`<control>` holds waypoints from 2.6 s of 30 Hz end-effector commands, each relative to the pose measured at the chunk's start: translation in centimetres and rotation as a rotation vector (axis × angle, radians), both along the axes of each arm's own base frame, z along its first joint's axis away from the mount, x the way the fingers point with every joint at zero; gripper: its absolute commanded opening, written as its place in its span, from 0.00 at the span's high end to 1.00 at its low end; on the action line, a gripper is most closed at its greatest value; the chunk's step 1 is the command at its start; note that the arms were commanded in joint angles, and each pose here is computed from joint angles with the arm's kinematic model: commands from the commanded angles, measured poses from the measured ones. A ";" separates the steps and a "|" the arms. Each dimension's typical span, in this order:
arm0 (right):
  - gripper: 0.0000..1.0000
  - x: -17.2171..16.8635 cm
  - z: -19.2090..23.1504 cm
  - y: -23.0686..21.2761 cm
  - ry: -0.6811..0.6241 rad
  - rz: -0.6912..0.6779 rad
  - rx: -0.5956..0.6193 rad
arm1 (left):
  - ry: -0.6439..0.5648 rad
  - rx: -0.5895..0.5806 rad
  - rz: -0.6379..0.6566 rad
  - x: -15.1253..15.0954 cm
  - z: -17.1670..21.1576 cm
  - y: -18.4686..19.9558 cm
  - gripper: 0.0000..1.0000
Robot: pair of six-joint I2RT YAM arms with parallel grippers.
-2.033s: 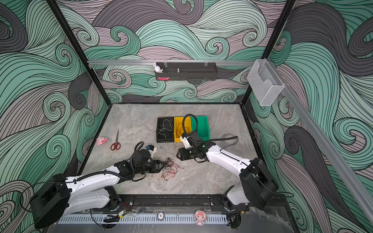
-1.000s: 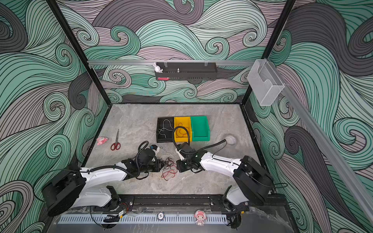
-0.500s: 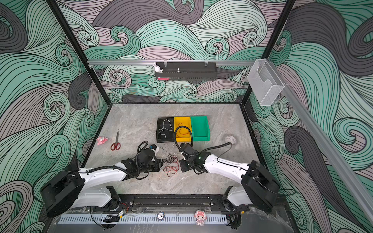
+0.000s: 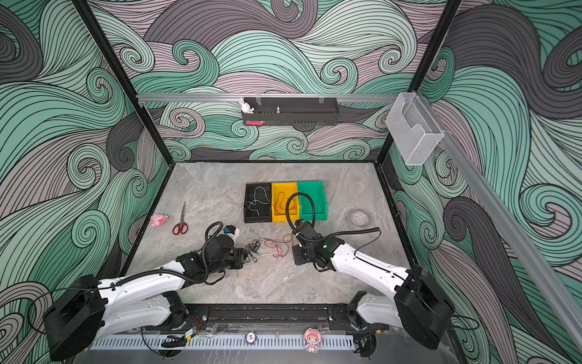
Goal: Untangle the cables
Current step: 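Grasp a second red wire with the right gripper and pull it from the tangle, then carry the red wire over the yellow bin with the right gripper and release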
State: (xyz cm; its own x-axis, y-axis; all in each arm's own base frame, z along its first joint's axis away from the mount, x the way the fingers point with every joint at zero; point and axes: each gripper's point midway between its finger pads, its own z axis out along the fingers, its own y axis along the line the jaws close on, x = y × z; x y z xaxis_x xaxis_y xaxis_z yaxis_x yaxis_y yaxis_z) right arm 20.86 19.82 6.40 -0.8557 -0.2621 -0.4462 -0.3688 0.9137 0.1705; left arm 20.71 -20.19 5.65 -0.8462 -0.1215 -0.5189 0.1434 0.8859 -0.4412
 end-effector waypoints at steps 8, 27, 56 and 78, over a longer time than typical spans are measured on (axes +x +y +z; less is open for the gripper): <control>0.99 0.7 -0.4 -3.3 0.002 -0.075 -0.056 | 0.021 0.084 0.150 -0.9 -0.7 4.4 1.00; 0.98 1.4 2.6 -1.7 0.018 -0.080 0.193 | -0.022 -0.020 0.141 -1.0 0.7 3.8 0.98; 0.99 19.5 7.1 1.1 -0.136 -0.243 -0.011 | 0.038 -0.084 0.013 -1.1 1.0 0.2 0.80; 0.91 24.0 2.8 0.5 -0.068 -0.252 -0.255 | 0.017 -0.056 0.003 -1.1 1.4 0.7 0.79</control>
